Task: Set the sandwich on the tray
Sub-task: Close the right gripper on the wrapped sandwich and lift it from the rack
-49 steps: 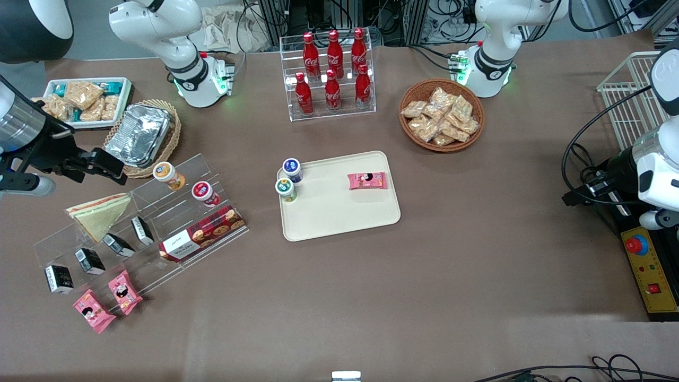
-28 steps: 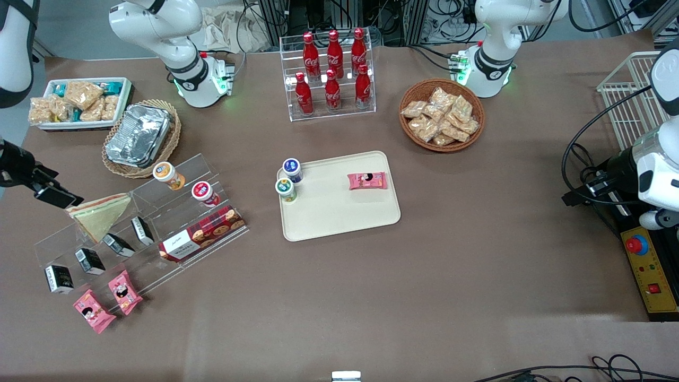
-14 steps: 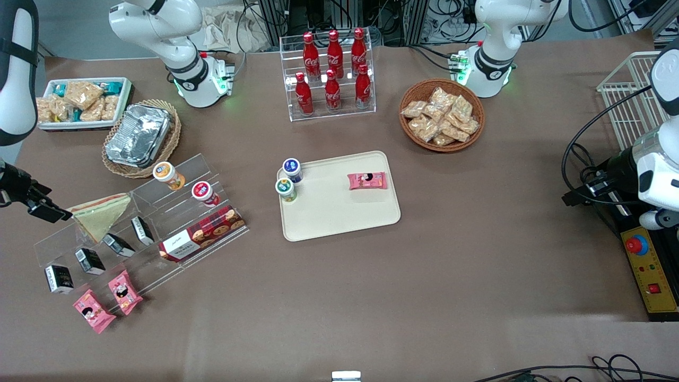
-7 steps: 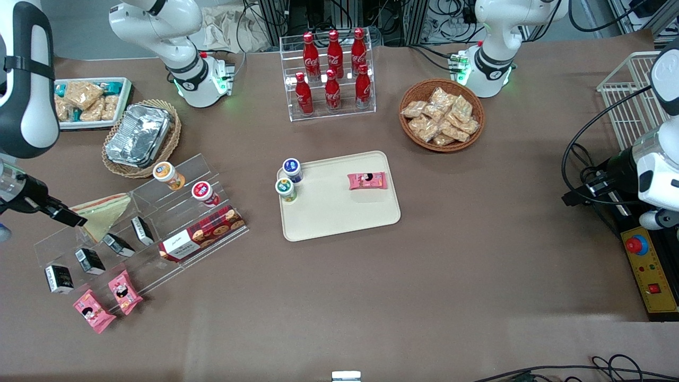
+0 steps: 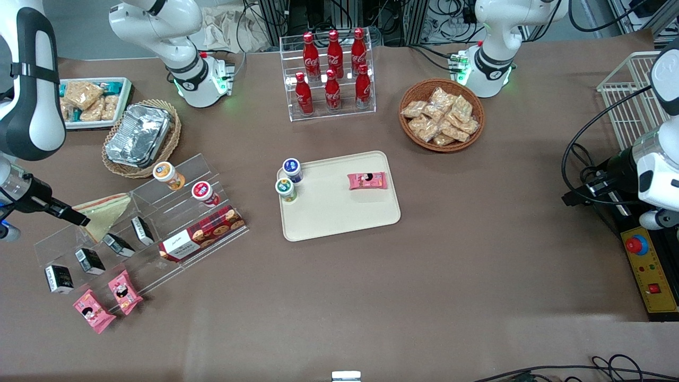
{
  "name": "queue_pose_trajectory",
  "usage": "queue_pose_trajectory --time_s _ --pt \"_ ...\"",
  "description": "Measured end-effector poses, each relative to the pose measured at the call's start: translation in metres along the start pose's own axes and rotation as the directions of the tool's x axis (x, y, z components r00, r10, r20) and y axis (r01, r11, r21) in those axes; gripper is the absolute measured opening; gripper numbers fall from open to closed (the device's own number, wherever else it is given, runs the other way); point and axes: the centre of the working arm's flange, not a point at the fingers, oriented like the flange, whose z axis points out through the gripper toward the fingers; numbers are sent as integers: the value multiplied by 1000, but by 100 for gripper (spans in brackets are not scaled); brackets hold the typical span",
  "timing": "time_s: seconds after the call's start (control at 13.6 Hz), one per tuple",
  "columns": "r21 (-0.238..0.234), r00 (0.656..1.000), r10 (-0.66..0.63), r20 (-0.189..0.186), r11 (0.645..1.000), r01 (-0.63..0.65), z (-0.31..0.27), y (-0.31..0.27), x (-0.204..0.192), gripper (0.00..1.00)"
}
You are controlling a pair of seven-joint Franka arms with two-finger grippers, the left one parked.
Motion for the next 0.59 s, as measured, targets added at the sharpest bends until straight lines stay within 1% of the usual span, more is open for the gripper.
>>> queue_pose_trajectory --time_s 0.22,0.44,0.59 --pt "0 1000 18 -9 1000 -18 8 12 1 100" --pt "24 999 42 -8 999 -42 15 14 0 100" --pt "18 999 44 -9 999 -43 25 13 2 100"
